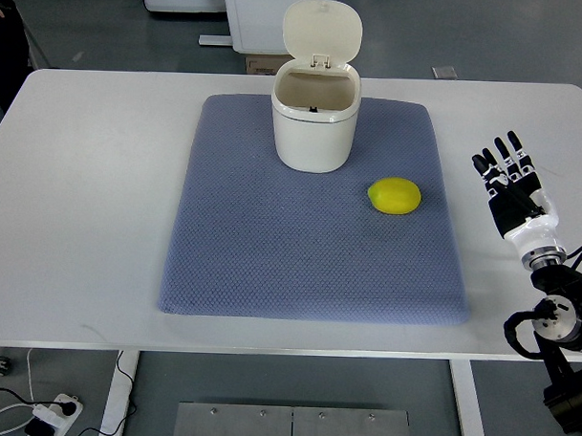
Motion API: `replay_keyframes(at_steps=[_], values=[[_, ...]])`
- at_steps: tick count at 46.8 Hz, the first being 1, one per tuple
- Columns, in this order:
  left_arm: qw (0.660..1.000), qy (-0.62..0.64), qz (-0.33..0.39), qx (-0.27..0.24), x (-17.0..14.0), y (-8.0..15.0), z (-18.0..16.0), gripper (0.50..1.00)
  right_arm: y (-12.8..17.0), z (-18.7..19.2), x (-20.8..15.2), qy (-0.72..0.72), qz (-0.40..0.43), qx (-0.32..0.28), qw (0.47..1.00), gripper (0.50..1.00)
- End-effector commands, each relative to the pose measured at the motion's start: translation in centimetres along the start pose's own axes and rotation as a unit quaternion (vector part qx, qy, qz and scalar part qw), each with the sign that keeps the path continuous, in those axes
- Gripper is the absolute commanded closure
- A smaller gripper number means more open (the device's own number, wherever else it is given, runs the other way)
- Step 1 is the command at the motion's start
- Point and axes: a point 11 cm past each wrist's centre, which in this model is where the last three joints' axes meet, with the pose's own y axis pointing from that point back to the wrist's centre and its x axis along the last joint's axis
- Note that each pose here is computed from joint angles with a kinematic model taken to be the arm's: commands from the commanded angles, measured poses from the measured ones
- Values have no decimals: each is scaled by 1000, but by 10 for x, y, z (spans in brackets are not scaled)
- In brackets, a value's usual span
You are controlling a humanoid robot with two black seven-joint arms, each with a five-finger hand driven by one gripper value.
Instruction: Put lemon in trash with right hand
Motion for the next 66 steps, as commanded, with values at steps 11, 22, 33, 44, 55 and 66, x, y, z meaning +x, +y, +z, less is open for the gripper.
replay_keyframes(at_steps=[11,22,33,44,55,66], values=[[1000,0,0,1,0,0,-1,500,0,-1,0,1,0,1,1000,500],[1000,0,0,1,0,0,-1,500,0,-2,2,1,2,9,1000,500],[1000,0,-1,1,0,0,-1,500,0,-4,-2,16,-10,16,1000,500],[1000,0,-1,1,0,0,-1,500,3,-15,-3,84,-51,34,995,500],[1000,0,-1,1,0,0,-1,500,5,-11,-3,117,-72,15,990,500],[1000,0,-1,1,0,0,-1,500,6,-7,-4,123,-76,5,990,500]])
